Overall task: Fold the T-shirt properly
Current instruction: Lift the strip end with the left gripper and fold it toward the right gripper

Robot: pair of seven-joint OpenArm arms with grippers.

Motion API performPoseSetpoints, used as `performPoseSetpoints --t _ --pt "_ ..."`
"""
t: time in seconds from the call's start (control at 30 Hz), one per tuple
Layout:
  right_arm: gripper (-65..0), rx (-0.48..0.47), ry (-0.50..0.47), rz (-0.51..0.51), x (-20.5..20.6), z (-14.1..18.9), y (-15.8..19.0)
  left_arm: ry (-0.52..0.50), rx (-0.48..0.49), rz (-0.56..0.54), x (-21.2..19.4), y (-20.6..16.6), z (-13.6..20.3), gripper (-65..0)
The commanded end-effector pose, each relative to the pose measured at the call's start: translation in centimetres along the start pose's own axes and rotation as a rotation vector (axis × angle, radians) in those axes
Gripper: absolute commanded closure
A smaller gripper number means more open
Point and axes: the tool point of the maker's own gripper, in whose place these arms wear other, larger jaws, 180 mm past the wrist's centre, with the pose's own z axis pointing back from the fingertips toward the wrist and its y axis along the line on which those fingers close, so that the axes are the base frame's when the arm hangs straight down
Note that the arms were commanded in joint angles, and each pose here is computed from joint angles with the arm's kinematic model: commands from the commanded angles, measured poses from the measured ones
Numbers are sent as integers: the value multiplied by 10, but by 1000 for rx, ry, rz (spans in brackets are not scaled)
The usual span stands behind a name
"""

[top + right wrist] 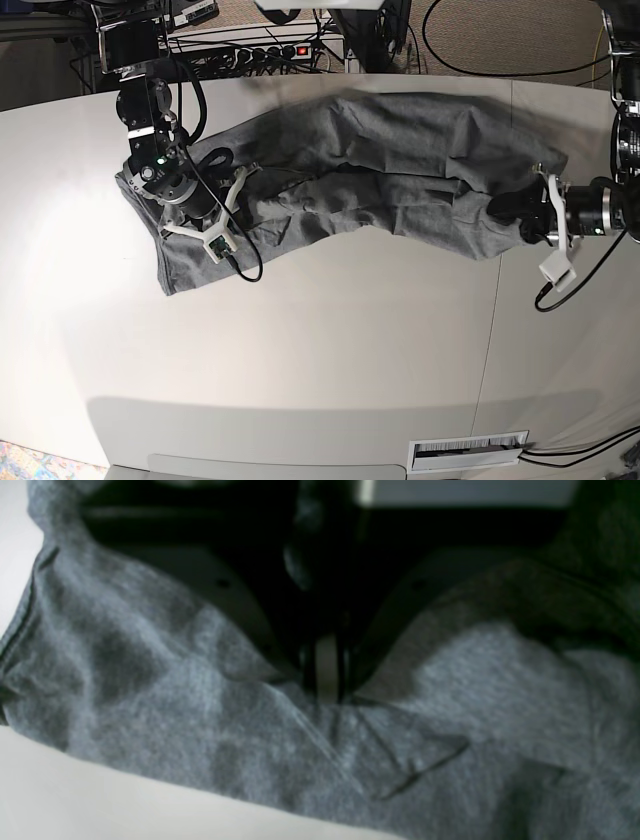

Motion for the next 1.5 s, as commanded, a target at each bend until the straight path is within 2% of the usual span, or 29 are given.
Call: performPoseSetpoints --t 0.0,0.2,0.43,0.53,0.63,0.73,0.83,0.9,1.07,1.27,1.47 --pt "0 -31 48 21 -8 2 -9 -48 -8 -51 20 -7 6 0" --pt "0 -32 48 20 -8 2 -9 -134 -97 -126 43 -44 -20 0" --pt "0 -40 49 14 -8 2 -10 -252 -226 -79 57 -78 -57 0" --pt "0 -92 60 17 -9 2 -19 -285 -264 -61 60 -89 -68 0" --pt "0 -197 131 48 -21 5 -36 -290 -267 -61 61 -90 -68 0" --pt "0 -292 244 66 -40 14 -56 -266 -245 -67 57 -83 -63 0" --pt "0 -316 345 35 -59 23 -64 -237 -217 -71 50 -76 -56 0" --pt "0 -317 373 26 -64 25 -64 -236 -211 -72 50 -74 -54 0" --pt "0 -247 360 -39 -63 21 -50 -252 -237 -75 53 -83 -60 0" --pt "0 -180 326 -95 -58 14 -33 -353 -319 -90 76 -116 -76 0" --pt "0 -162 321 -107 -55 11 -25 -437 -413 -32 85 -144 -96 0"
